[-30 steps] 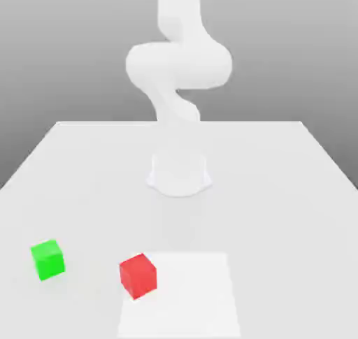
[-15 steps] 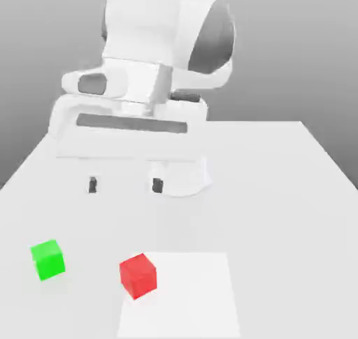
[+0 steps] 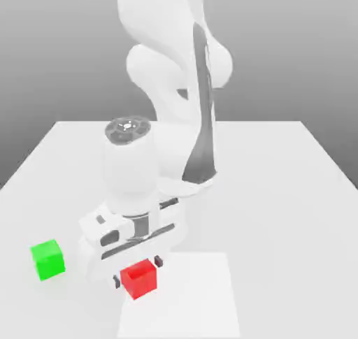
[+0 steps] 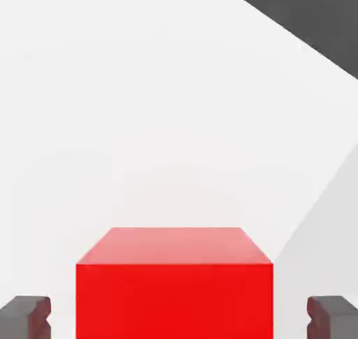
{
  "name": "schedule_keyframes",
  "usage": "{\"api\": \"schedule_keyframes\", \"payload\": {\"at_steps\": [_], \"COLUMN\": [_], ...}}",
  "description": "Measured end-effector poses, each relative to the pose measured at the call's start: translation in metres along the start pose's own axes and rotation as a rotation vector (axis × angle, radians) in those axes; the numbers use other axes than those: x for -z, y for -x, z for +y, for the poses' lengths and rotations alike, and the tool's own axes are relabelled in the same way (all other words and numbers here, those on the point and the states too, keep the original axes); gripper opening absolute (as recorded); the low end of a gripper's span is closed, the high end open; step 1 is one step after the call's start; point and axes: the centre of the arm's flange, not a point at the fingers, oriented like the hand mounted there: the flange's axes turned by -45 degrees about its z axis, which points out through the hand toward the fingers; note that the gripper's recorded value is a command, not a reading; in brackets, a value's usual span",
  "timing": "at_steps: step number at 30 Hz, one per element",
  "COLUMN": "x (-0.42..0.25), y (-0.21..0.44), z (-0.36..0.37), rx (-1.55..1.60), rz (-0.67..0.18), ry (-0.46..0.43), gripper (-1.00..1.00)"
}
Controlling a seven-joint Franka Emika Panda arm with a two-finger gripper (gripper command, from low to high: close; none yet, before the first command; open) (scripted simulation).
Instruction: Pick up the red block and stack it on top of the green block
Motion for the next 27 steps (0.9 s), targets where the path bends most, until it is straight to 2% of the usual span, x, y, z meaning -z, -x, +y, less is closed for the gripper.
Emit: {"api": "schedule_keyframes", "payload": {"at_steps": [5,12,27], "x": [0.001,0.059,0.089], "y": [0.000,0.003,0.102], "z": [0.000,0.003,0.091], "rx": [0.000,-0.024,-1.001], "rz": [0.000,0.000,-0.002], "ry": [-0.001,-0.001,0.001], "gripper": [-1.00,-1.00,-1.00]}}
